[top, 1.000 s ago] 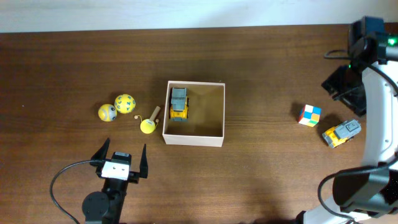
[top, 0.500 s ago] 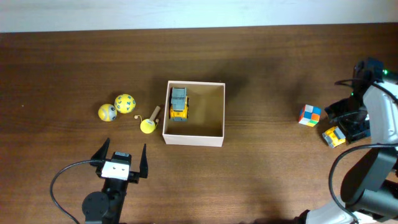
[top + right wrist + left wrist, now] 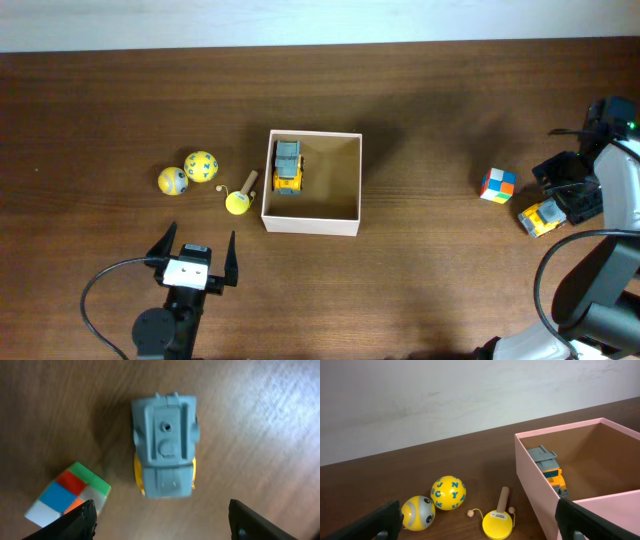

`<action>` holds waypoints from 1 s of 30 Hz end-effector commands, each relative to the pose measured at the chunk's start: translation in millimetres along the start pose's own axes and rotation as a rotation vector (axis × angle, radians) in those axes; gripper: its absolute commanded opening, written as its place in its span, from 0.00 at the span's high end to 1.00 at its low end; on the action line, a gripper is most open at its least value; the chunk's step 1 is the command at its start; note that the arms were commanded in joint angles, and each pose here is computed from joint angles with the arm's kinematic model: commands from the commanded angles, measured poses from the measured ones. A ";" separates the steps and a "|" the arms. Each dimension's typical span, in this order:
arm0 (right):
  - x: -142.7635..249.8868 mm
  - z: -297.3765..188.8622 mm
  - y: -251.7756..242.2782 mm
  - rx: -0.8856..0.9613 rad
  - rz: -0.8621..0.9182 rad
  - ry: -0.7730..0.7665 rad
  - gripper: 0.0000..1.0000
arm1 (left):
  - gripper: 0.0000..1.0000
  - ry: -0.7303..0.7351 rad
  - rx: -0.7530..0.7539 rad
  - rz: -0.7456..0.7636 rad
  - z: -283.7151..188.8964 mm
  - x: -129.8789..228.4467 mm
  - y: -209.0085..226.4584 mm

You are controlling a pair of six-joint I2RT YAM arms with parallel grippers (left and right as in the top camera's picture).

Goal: Pack container
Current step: 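Lower the right gripper toward the lower yellow-grey truck, then close the right gripper on the second dump truck and lift it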

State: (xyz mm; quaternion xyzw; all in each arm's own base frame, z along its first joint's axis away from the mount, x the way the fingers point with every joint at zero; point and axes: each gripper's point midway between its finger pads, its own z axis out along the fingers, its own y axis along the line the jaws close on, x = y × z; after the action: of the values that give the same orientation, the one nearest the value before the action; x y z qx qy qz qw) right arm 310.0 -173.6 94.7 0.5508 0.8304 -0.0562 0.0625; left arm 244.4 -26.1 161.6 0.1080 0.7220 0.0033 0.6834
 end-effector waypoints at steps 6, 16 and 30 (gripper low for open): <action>-2.5 8.8 -6.6 -0.014 -0.002 -0.012 0.21 | 0.01 -0.001 -0.008 0.013 0.0 1.7 1.3; 2.3 35.1 -5.2 -0.035 0.003 -0.030 0.21 | 0.01 -0.001 -0.008 0.013 0.0 1.7 1.3; -4.6 41.6 0.9 -0.064 0.020 -0.068 0.21 | 0.01 0.002 -0.007 0.012 0.2 2.3 1.2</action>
State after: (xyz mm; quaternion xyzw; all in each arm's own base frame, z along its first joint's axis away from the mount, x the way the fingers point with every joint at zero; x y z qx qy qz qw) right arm 320.0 -183.6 55.1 0.5494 0.8271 -0.0480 0.1089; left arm 244.4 -26.1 161.6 0.1080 0.7220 0.0033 0.6834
